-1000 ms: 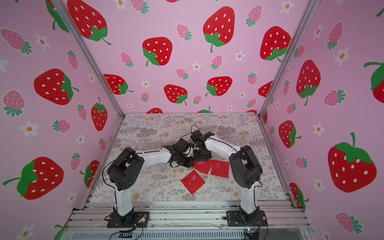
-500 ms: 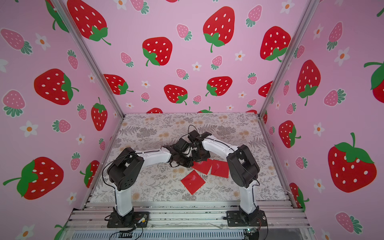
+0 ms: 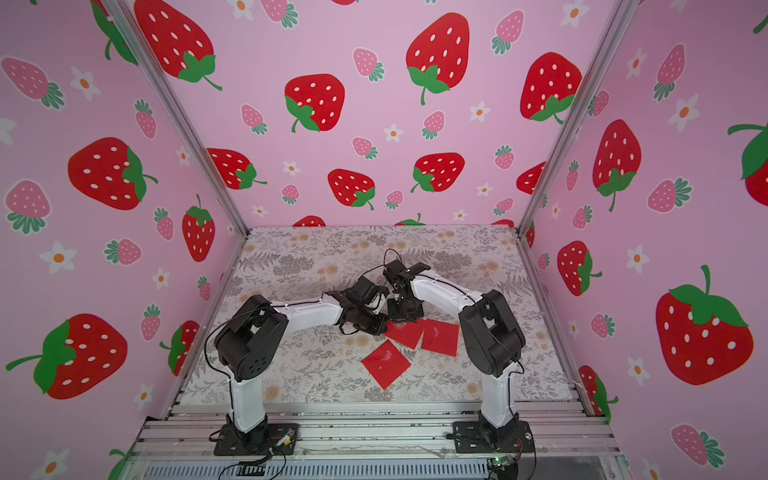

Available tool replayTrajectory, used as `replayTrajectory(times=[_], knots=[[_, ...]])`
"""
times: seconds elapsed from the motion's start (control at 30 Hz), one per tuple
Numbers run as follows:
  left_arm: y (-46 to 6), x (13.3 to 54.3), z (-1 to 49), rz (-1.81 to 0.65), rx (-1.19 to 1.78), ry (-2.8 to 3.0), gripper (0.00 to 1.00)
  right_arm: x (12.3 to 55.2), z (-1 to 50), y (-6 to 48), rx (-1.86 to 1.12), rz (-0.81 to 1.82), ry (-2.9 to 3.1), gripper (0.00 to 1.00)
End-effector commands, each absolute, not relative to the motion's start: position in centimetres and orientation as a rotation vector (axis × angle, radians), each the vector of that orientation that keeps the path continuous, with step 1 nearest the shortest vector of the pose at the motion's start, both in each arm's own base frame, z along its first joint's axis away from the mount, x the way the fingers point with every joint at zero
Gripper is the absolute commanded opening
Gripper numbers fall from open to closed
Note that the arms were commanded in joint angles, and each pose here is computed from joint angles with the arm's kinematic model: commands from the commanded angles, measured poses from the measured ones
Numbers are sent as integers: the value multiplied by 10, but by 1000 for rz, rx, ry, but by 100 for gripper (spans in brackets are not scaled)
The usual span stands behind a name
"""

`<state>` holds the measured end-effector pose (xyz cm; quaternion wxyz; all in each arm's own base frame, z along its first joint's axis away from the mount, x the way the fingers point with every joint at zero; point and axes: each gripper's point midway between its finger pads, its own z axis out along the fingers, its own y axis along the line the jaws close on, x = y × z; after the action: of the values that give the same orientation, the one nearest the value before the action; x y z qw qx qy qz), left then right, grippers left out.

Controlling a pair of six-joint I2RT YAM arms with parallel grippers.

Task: Seal the envelope with a glue stick
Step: Apply the envelope at the center of the board.

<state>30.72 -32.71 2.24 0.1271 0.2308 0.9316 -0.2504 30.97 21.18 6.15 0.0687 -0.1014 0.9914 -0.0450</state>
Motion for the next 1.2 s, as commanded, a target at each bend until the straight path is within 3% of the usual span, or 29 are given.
replayTrajectory(times=[0.0, 0.23, 0.4, 0.53, 0.7, 0.97, 1.17], knots=[[-327, 305, 25, -746, 673, 2721, 0, 307, 62, 182, -334, -410, 2960, 0], [-328, 306, 26, -749, 670, 2720, 0, 303, 59, 196, -370, -398, 2966, 0], [-329, 306, 27, -750, 670, 2717, 0, 282, 52, 249, -353, 107, 3080, 0], [-329, 306, 26, -753, 668, 2718, 0, 283, 58, 264, -305, 259, 3068, 0], [-329, 306, 26, -753, 671, 2718, 0, 284, 52, 250, -297, 157, 3071, 0], [-328, 306, 26, -747, 668, 2719, 0, 298, 60, 178, -328, -462, 2965, 0], [-327, 306, 27, -746, 667, 2719, 0, 300, 58, 185, -334, -427, 2966, 0]])
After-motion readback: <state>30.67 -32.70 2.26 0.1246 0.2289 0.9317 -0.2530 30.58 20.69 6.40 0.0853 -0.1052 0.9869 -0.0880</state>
